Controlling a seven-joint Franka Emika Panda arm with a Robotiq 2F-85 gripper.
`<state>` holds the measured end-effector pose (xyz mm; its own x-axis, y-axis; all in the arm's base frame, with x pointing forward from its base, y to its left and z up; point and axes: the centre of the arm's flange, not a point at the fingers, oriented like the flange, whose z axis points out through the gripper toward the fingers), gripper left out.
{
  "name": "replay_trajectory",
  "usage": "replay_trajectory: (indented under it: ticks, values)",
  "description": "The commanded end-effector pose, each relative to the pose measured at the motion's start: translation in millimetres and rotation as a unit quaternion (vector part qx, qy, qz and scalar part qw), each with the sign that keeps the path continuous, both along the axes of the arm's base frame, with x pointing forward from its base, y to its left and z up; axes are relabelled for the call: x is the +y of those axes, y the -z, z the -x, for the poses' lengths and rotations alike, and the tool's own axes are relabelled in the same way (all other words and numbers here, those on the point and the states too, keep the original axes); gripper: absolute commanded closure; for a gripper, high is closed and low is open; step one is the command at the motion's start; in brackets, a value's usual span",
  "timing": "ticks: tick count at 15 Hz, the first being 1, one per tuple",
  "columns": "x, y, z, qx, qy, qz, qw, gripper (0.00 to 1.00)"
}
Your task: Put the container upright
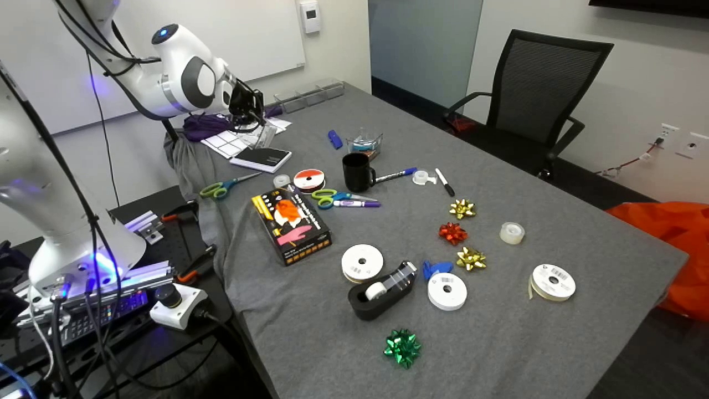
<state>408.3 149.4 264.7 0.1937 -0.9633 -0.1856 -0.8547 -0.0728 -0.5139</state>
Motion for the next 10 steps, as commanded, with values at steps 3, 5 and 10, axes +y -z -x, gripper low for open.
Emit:
replay_trajectory:
  ticks: [3,5,10]
  values:
    - [3.0,-18.1,-30.4,0.079,0.092,0.02,0.9924,0.99]
    - [4.7,-9.2,-36.0,0.123,0.129,0.031,0.9835,0.99]
    - [21.3,-2.6,-62.0,0.207,0.207,-0.026,0.9559,0.99]
